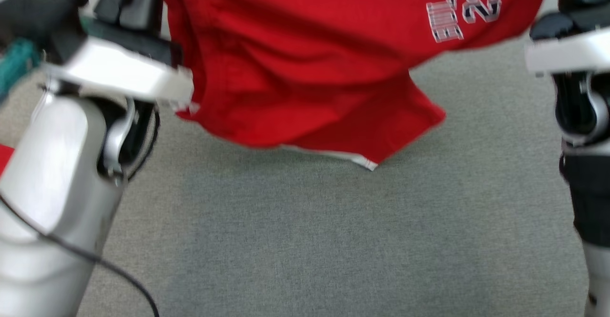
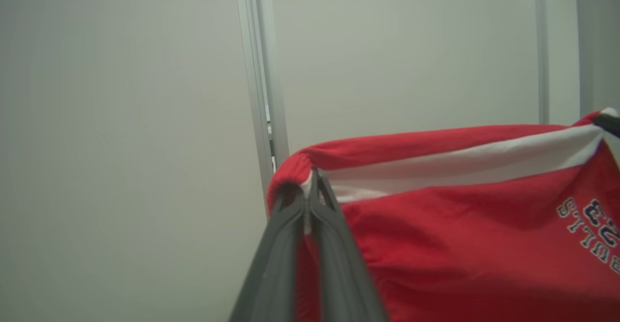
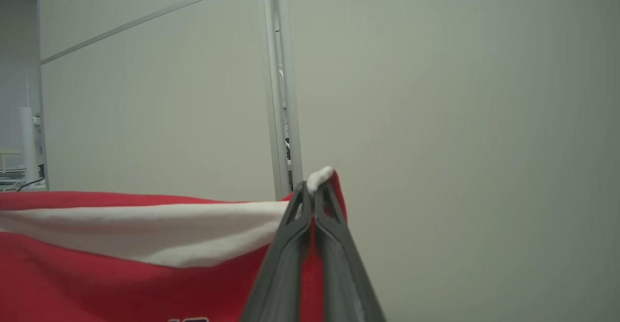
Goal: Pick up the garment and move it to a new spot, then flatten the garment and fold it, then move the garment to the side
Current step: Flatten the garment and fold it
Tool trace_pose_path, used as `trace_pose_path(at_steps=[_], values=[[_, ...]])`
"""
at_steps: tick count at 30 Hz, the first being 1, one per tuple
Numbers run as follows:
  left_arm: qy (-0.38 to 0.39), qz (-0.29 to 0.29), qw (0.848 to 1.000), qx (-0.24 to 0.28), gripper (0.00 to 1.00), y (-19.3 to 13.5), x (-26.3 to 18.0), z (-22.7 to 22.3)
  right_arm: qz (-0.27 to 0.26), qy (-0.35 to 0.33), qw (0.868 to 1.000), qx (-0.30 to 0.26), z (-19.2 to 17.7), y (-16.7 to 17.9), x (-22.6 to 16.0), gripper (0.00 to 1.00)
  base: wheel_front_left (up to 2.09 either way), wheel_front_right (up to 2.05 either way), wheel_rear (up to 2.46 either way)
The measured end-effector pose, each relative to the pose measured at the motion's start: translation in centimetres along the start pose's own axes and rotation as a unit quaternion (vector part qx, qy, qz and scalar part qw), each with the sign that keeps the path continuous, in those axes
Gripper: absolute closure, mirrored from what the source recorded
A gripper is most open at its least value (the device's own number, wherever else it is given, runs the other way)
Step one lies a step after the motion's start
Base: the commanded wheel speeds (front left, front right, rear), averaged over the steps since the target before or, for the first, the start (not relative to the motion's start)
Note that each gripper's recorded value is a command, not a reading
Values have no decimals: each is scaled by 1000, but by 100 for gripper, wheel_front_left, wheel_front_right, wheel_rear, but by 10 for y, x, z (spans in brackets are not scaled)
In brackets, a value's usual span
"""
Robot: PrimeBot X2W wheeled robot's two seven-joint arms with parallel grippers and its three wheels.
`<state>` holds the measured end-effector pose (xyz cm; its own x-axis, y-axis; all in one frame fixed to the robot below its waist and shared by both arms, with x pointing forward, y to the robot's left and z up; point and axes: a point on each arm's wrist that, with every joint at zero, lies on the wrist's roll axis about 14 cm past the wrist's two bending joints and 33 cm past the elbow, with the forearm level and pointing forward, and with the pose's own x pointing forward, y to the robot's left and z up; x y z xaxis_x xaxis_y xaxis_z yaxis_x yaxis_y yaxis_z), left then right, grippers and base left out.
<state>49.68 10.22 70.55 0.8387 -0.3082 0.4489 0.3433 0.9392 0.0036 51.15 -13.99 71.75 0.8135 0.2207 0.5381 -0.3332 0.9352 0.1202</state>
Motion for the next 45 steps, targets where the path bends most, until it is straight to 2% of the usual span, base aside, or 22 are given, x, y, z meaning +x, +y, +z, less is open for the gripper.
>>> trace_pose_path(at_steps=[6,13,20,24,27,31,33,35,36,41,45], values=[[81,7,997,-5,100,26,47,-57,6,73,997,-8,-53,-8,48,100,0,0,0],[161,43,985,-38,100,56,77,-107,-26,106,994,6,-81,-26,94,100,0,0,0],[177,67,980,-65,100,69,90,-118,-34,115,993,3,-85,-24,113,100,0,0,0],[180,61,980,-58,100,68,85,-136,-27,142,989,0,-112,-21,107,100,0,0,0],[192,59,978,-52,100,66,67,-159,-30,181,983,14,-149,-20,83,100,0,0,0],[241,62,966,-71,100,53,19,-205,-47,231,970,56,-194,-18,36,100,0,0,0],[272,64,957,-83,100,44,-16,-227,-65,263,959,88,-219,-22,-5,100,0,0,0],[284,63,952,-96,100,34,-37,-237,-75,276,952,109,-229,-22,-30,100,0,0,0],[284,63,952,-96,100,34,-37,-237,-75,276,952,109,-229,-22,-30,100,0,0,0],[279,46,950,-130,100,1,-79,-235,-105,312,931,156,-242,-21,-103,100,0,0,0],[300,39,944,-131,100,-17,-129,-235,-121,337,916,181,-240,-11,-159,100,0,0,0]])
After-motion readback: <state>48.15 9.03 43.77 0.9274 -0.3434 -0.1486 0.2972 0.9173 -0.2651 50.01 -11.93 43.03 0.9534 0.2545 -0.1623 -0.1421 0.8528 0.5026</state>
